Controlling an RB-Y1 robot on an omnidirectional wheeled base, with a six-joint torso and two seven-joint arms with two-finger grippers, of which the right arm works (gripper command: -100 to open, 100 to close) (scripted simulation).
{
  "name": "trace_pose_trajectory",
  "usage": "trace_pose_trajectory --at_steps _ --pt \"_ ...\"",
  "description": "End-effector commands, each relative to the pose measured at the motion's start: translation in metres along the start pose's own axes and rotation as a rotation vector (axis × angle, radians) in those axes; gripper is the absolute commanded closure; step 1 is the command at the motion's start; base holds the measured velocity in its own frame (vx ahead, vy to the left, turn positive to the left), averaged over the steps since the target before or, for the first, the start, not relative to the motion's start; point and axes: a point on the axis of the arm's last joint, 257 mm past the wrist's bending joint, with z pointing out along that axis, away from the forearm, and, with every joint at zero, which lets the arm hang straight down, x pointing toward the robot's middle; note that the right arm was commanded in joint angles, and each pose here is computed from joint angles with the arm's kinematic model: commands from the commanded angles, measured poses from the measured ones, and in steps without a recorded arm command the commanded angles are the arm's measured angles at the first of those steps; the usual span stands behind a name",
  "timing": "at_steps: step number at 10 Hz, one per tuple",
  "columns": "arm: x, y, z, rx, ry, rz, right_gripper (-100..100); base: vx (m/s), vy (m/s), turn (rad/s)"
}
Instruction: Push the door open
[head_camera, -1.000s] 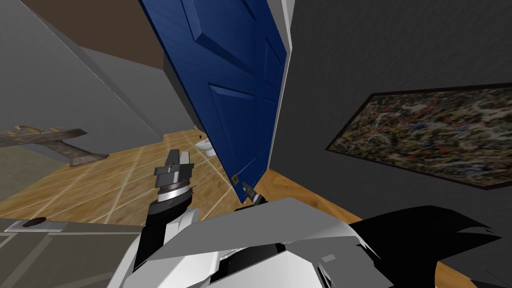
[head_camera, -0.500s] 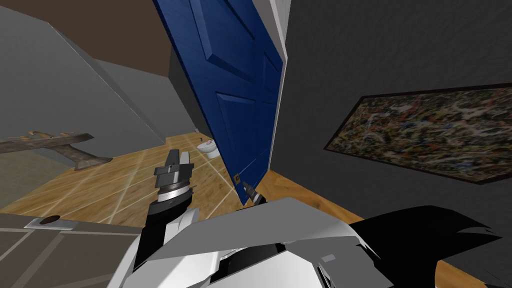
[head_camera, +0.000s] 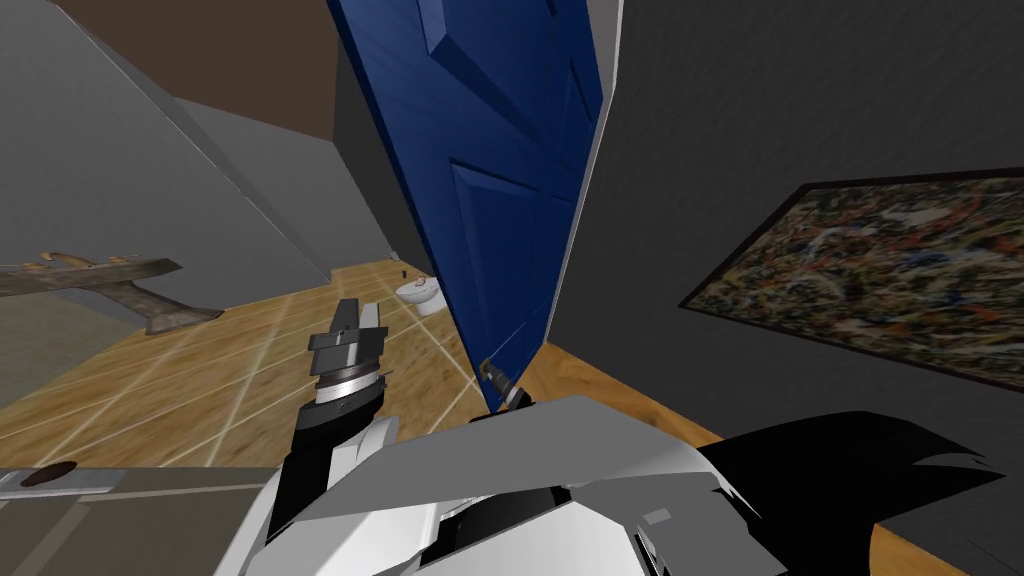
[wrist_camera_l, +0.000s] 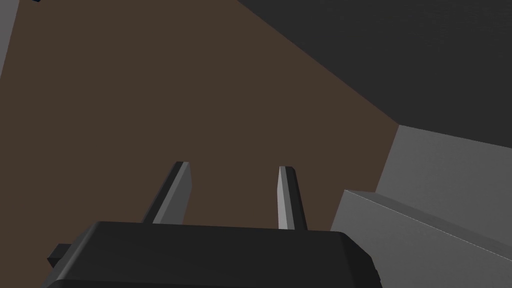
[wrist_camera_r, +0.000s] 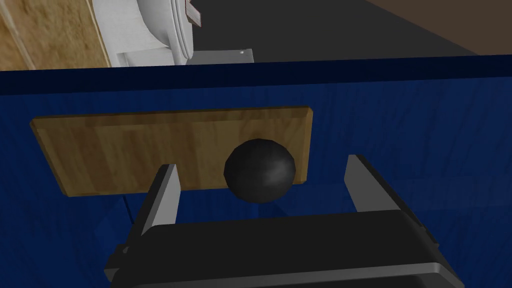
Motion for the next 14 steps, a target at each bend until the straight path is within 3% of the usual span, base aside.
trace_pose_trajectory --at_steps 1,2,7,8,12,14 --pt "0.0 0.0 0.0 0.0 0.0 0.0 -100 0.067 0.058 -0.001" --pt "0.0 0.0 0.0 0.0 0.0 0.0 100 -0.01 -0.007 -0.004" --pt "0.0 0.0 0.0 0.0 0.0 0.0 100 -0.014 -0.013 0.001" --pt "-0.005 -0.001 -0.0012 0.003 -0.011 -0.002 -100 -0.105 -0.035 -0.106" --pt "-0.012 0.0 -0.001 0.004 -0.035 0.001 -100 -0.185 -0.068 -0.077" --pt "-0.014 -0.001 -0.0022 0.005 -0.036 -0.003 -100 -0.003 0.004 0.015"
